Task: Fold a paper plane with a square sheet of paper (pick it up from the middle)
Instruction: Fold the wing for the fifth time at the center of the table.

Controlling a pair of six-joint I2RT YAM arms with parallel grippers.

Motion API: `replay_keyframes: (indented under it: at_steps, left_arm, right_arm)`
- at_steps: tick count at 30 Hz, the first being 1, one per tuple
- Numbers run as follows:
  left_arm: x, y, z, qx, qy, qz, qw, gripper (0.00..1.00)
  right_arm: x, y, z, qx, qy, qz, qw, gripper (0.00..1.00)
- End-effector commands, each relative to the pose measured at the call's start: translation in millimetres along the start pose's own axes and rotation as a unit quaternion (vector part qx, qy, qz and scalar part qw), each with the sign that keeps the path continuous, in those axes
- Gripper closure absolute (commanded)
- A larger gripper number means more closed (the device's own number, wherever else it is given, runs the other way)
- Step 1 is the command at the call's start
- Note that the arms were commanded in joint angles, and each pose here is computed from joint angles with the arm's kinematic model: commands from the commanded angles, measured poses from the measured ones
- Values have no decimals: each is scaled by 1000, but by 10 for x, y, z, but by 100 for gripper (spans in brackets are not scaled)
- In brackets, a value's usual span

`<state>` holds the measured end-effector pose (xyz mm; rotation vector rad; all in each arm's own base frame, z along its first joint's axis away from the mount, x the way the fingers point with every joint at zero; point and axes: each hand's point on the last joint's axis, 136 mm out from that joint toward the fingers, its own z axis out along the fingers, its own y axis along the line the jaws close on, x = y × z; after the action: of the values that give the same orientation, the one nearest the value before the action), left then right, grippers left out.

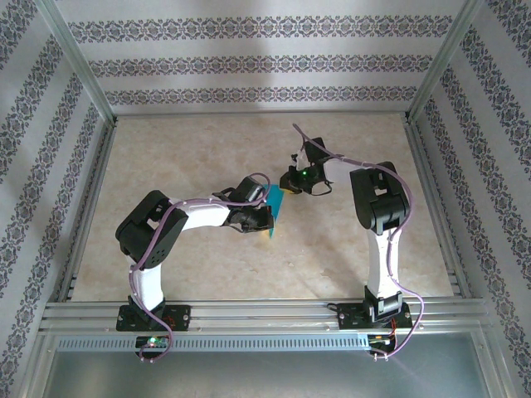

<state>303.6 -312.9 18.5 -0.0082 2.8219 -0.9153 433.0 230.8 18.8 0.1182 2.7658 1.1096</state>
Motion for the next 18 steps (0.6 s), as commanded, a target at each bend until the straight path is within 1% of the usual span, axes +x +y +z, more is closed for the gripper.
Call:
replay_keyframes:
  at_steps: [1,5,9,13,18]
  left_arm:
    - [469,568,33,-95,83,-33,992,100]
    - [455,549,16,-92,82,-25,992,100]
    - [451,533,12,-90,84,-13,992,100]
    - [450,514,22,-87,90,1,992,100]
    - [440,514,32,-88,92,5,992,100]
  right_arm:
    - [-268,-108,-78,28,-34,-12,999,88]
    - [-441,19,-242,26,-58,-28,998,88]
    - [-399,221,-490,14,-78,-51,996,88]
    - [-60,336,-593,-4,-69,-64,996,88]
    - [435,334,-420,-12,-30,-56,998,88]
